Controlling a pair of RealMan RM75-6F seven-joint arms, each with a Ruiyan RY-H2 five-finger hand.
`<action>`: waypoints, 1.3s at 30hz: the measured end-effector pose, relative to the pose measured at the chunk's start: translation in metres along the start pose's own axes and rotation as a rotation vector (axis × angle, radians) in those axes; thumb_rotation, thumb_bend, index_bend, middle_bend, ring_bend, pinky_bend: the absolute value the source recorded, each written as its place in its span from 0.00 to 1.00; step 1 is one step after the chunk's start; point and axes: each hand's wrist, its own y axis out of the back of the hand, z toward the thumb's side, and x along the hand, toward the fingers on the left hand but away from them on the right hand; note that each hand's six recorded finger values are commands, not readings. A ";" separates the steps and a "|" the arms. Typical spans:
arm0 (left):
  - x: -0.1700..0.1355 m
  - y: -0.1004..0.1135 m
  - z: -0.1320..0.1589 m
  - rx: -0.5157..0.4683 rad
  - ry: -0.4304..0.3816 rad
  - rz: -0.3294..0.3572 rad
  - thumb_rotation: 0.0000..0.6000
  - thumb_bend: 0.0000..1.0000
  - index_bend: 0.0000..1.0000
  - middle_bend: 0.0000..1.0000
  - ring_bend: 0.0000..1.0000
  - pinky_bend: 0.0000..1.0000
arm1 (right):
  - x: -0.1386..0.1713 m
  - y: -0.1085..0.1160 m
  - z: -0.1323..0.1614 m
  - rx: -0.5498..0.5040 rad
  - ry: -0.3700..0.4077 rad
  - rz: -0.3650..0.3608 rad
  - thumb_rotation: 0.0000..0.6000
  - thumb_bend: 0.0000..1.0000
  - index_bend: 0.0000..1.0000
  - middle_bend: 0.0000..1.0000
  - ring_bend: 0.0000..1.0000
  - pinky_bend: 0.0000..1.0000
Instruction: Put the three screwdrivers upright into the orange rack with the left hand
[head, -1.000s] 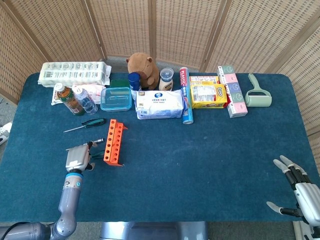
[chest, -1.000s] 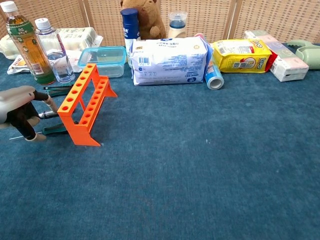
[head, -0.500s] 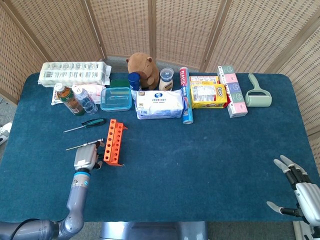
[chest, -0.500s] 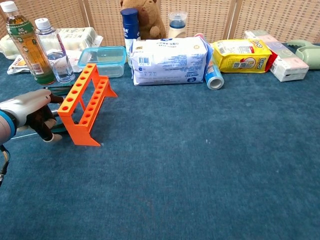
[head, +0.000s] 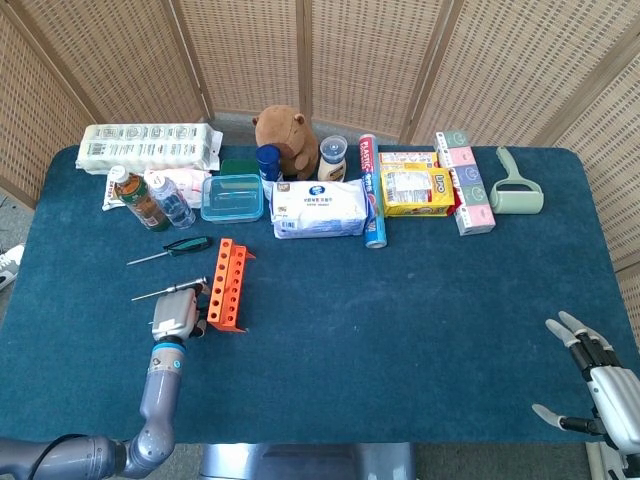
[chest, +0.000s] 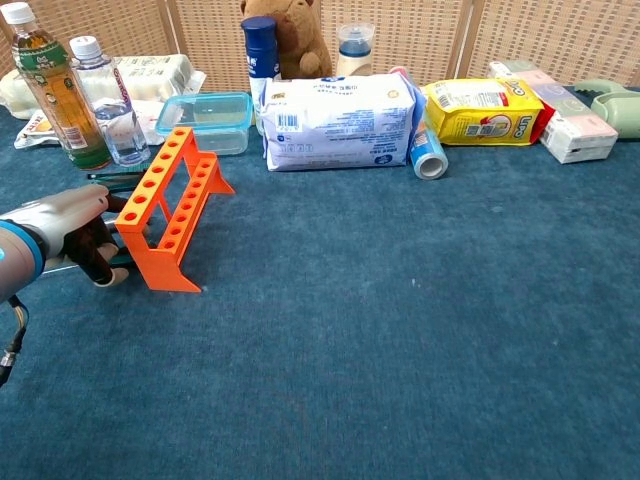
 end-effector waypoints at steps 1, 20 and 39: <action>0.000 0.000 0.001 -0.001 -0.001 -0.003 1.00 0.36 0.33 0.91 0.88 0.92 | 0.000 0.000 0.000 -0.001 0.000 0.000 1.00 0.00 0.07 0.00 0.01 0.02; -0.003 0.000 0.006 0.001 -0.004 -0.002 1.00 0.47 0.43 0.91 0.88 0.92 | -0.001 -0.001 0.003 -0.013 0.018 0.002 1.00 0.00 0.07 0.00 0.02 0.03; -0.029 0.029 -0.011 -0.003 -0.006 0.011 1.00 0.47 0.43 0.91 0.88 0.92 | -0.001 -0.004 0.006 -0.008 0.019 0.008 1.00 0.00 0.07 0.00 0.02 0.03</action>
